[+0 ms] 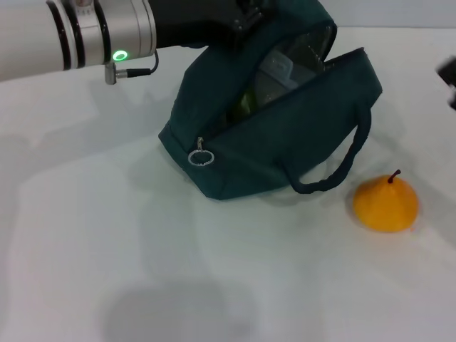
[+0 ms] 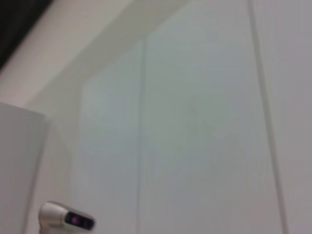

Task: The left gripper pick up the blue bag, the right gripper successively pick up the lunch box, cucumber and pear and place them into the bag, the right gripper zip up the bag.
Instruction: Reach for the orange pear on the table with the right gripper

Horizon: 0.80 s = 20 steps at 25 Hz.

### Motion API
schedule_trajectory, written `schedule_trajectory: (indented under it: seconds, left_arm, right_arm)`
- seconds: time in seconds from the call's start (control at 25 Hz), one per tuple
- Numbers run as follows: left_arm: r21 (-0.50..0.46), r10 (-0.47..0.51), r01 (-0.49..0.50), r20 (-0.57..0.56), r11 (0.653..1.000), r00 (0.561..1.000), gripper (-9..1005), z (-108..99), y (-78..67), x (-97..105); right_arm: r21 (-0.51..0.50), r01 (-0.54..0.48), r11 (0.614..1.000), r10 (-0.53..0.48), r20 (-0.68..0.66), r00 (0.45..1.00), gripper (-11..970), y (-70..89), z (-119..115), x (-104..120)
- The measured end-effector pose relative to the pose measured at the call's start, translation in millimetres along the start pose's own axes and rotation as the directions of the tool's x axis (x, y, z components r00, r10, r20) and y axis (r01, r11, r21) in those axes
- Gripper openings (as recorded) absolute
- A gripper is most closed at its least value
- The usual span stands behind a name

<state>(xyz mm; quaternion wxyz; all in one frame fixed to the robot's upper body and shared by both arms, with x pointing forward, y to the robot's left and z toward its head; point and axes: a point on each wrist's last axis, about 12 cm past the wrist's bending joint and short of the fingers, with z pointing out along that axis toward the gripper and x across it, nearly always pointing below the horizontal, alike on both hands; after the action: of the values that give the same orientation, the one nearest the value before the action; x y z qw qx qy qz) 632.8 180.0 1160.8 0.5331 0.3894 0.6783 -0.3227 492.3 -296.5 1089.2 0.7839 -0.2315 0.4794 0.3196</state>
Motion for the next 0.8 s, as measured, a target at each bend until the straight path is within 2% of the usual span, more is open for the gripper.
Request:
schedule_trajectory:
  seconds: [0.16,0.28,0.52,0.8]
  left_arm:
    - [-0.011,0.0,0.0,-0.007,1.0,1.0,48,-0.1,0.8,1.8]
    - [-0.013,0.005,-0.006,-0.017,1.0,1.0,48,3.1,-0.3,2.9]
    - [-0.004,0.017,-0.017,-0.006,1.0,1.0,48,11.6,-5.0,3.1]
    - [-0.042,0.021,-0.021,-0.013,0.999,1.0,47,12.3,-0.9,3.8]
  right_arm:
    - [0.079,0.0,0.997,0.006,-0.075,0.997,829,11.7,-29.6,8.6]
    - [0.132,-0.003,0.991,0.022,-0.145,0.989,829,19.8,-39.8,20.8]
    - [0.136,0.065,0.989,-0.04,-0.178,0.983,828,31.8,-45.1,27.8]
    - [0.152,0.058,0.987,-0.029,-0.19,0.981,827,34.9,-51.2,28.6]
